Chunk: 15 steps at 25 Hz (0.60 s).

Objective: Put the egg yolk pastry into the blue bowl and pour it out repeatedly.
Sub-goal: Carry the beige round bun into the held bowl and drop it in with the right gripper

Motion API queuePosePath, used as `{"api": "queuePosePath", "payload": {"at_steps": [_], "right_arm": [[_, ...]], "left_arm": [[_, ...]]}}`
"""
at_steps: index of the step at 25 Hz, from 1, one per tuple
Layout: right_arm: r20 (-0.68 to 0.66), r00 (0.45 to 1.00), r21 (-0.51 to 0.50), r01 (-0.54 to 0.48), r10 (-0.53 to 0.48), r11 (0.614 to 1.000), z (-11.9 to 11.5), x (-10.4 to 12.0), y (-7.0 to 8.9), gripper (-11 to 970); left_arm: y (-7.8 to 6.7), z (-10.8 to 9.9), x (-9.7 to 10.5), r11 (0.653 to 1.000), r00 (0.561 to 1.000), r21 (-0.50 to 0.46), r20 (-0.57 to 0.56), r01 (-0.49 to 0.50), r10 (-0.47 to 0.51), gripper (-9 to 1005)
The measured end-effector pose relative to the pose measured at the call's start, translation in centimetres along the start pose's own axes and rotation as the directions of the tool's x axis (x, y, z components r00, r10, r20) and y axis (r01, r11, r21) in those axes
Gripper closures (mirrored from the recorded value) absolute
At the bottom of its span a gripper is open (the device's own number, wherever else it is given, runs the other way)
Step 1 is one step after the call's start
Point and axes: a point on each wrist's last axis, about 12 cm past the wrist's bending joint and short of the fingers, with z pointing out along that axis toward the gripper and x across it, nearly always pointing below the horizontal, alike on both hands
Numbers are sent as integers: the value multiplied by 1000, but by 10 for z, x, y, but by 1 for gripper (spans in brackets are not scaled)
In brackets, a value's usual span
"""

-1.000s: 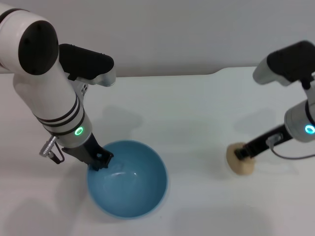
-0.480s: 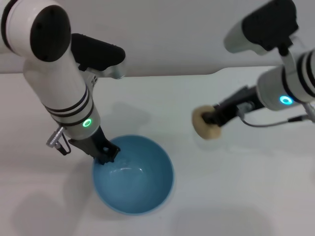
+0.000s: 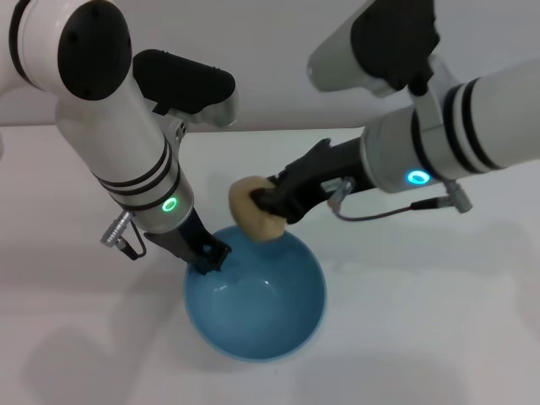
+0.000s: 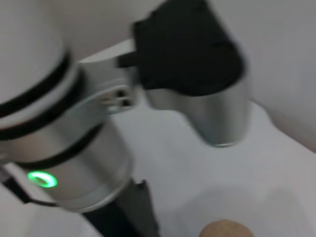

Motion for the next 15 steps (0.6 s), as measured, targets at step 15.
{"api": "queuePosePath", "payload": {"at_steps": [15], "right_arm": [[-65, 997, -19, -38, 36, 999, 8, 18, 0, 885]], "left_arm": [[-1, 0, -3, 1000, 1000, 2, 23, -2, 2, 981]]}}
